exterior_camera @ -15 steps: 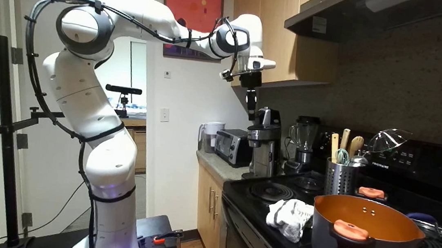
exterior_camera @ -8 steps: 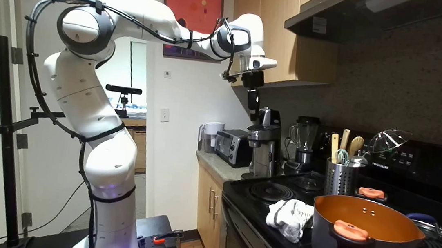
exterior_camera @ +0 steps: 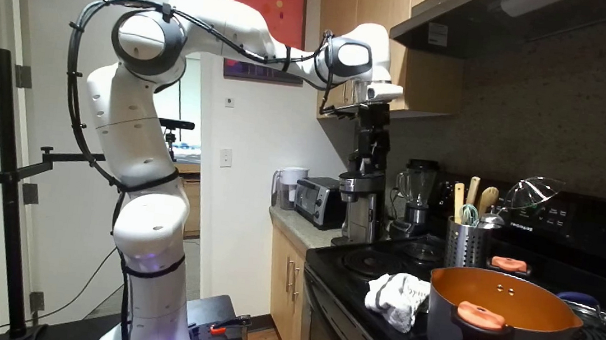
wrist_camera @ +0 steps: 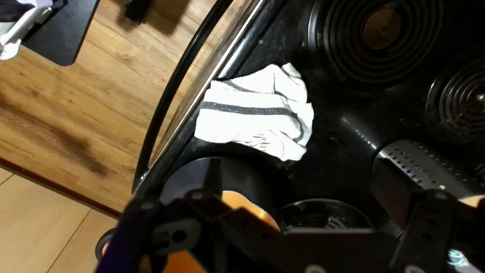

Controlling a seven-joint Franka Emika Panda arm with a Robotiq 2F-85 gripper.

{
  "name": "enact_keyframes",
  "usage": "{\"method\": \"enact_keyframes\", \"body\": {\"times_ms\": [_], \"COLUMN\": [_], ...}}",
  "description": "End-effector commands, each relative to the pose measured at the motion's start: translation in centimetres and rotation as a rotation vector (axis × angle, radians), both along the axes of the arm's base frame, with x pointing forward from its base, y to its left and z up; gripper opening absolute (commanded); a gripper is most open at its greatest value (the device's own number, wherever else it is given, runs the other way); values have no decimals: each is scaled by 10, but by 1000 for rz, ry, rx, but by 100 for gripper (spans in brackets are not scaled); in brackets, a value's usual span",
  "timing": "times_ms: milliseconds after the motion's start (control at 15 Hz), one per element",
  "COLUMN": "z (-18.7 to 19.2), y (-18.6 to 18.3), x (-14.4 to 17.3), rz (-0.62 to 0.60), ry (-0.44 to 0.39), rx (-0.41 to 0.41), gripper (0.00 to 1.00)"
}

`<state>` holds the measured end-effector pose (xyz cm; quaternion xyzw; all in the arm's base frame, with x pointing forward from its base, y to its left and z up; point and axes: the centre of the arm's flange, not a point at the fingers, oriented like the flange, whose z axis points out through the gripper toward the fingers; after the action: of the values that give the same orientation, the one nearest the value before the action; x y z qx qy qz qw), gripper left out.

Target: Move the utensil holder forward

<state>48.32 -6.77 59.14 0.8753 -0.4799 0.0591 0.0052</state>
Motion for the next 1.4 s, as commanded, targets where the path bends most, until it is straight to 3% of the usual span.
{"method": "enact_keyframes", "body": {"times_ms": [0, 400, 867, 1333], "z": [6, -8, -13, -21], "y": [-25, -35, -23, -3], "x": [42, 89, 81, 156], "rz": [-115, -226, -171, -414], "ry": [40, 118, 105, 145], "rx": [-11, -3, 2, 4], "gripper": [100, 100, 100, 100]}}
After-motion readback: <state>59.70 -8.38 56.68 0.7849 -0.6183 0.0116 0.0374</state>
